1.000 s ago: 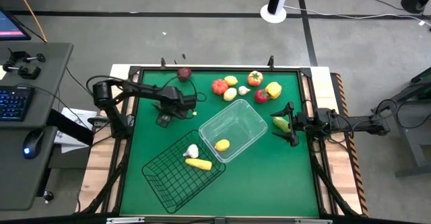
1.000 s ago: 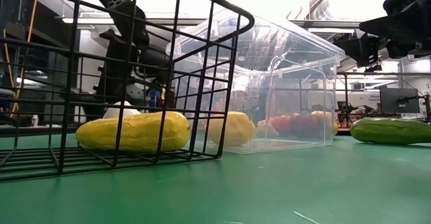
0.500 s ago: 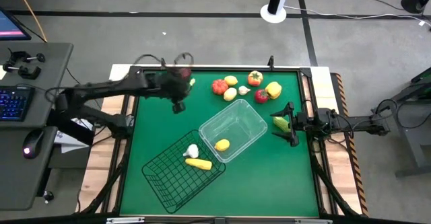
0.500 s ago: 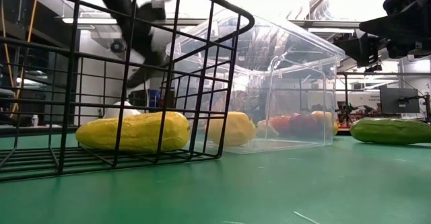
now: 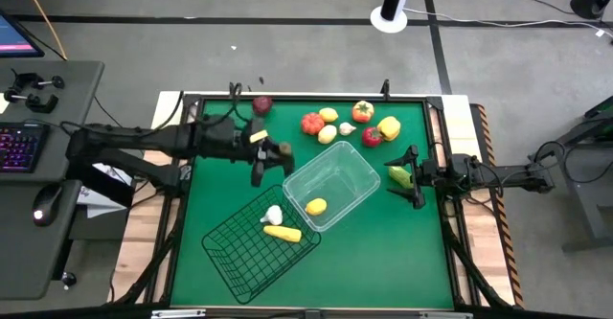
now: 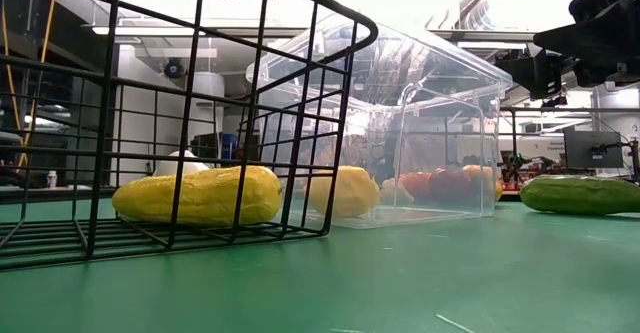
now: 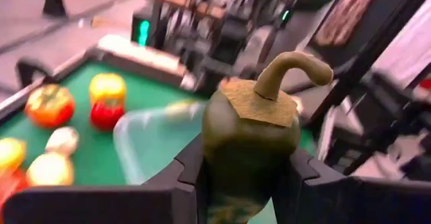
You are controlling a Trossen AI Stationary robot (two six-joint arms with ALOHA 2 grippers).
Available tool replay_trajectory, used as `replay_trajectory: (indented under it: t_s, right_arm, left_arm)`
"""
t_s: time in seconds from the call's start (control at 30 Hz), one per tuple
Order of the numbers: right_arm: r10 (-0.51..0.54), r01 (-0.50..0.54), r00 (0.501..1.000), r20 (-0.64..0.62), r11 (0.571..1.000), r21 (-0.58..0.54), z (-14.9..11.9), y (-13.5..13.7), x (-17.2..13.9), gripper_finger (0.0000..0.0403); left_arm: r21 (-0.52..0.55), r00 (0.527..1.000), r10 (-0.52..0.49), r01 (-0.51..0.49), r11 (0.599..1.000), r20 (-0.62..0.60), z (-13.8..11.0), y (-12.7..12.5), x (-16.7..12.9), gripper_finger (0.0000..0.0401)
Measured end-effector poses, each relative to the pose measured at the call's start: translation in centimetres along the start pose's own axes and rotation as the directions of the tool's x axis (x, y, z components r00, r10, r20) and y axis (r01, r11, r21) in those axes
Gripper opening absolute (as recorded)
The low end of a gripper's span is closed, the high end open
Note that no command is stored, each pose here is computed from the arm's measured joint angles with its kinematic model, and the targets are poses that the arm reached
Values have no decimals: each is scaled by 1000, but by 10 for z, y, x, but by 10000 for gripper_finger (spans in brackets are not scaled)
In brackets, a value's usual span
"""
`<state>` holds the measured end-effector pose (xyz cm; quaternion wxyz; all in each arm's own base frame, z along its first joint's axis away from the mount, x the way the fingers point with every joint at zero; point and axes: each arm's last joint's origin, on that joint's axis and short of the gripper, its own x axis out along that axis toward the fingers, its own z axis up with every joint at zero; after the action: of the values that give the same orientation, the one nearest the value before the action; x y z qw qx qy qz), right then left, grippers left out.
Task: Sort produce into baskets
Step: Put the green chili pepper into the wire basket
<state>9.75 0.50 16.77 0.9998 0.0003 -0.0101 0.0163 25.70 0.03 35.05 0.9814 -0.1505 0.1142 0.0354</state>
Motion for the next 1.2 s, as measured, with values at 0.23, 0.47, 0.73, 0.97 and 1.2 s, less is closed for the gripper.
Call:
replay_trajectory:
  t_s: [0.23,0.47,0.73,0.97,1.2]
  right_arm:
    - [0,0,1000,0,1000,0,0,0,0,360]
    - [0,0,1000,0,1000,0,0,0,0,360]
    - [0,0,1000,0,1000,0,0,0,0,360]
    - [0,0,1000,0,1000,0,0,0,0,360]
    - [0,0,1000,0,1000,0,0,0,0,360]
  left_arm:
    - [-3,994,-5,5,1000,109,6,-11,2,83]
    - [-3,994,-3,3,1000,109,6,-11,2,83]
    - [-3,994,-2,3,1000,110,6,-11,2,84]
    - [-3,994,-2,2,1000,109,6,-11,2,84]
    - [-3,994,-2,2,1000,109,6,-11,2,84]
